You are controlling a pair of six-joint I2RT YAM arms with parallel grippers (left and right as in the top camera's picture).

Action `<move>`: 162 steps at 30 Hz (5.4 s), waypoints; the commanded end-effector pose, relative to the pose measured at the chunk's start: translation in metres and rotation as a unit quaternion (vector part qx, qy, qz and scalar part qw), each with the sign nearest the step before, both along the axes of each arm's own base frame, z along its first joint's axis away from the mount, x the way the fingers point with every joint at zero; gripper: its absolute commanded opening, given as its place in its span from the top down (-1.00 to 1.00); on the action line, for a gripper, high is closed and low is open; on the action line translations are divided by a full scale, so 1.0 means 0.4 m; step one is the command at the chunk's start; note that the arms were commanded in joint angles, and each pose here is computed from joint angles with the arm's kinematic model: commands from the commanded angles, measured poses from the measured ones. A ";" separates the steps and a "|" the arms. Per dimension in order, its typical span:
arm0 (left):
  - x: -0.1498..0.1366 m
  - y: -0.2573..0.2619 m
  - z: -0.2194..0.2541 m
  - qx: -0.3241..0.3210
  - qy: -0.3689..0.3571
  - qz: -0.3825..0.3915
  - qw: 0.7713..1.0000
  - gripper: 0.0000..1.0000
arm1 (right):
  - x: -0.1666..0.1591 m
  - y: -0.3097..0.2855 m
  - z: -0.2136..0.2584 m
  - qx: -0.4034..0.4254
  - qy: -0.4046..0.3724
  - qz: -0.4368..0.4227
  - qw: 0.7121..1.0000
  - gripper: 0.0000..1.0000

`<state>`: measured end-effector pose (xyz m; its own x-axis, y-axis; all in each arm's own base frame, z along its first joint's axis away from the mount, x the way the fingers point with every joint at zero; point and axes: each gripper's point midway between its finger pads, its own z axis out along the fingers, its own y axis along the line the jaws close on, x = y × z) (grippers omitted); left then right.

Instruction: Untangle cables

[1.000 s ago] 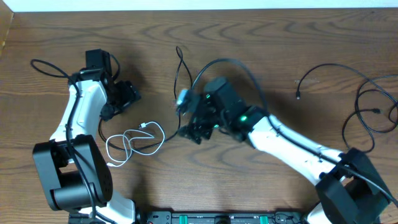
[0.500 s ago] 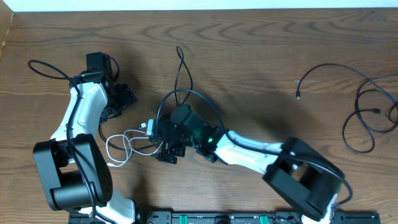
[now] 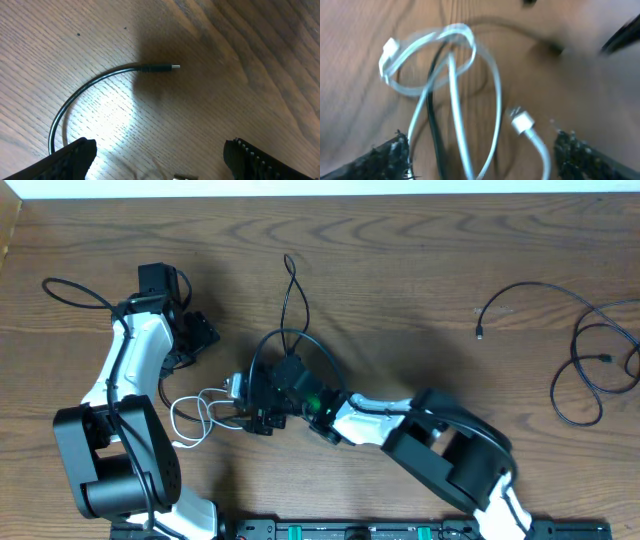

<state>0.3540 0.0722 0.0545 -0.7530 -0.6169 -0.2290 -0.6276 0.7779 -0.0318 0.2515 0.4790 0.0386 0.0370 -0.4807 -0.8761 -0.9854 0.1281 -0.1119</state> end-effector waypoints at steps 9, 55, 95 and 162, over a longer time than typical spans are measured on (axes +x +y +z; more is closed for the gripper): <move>-0.009 0.003 -0.003 0.001 0.003 0.008 1.000 -0.73 | 0.006 -0.001 -0.024 0.001 0.016 -0.013 1.000 0.98; -0.003 0.004 -0.002 0.002 -0.002 0.008 1.000 -0.74 | 0.254 -0.460 0.587 0.078 -0.035 -0.262 0.961 0.98; -0.003 0.004 -0.002 0.002 -0.002 0.008 1.000 -0.74 | 0.518 -1.051 0.044 0.037 0.305 -0.687 0.658 -0.99; -0.003 0.003 -0.002 -0.003 -0.004 0.024 1.000 -0.74 | 0.611 -1.180 0.273 -0.015 0.059 -0.677 0.734 -0.99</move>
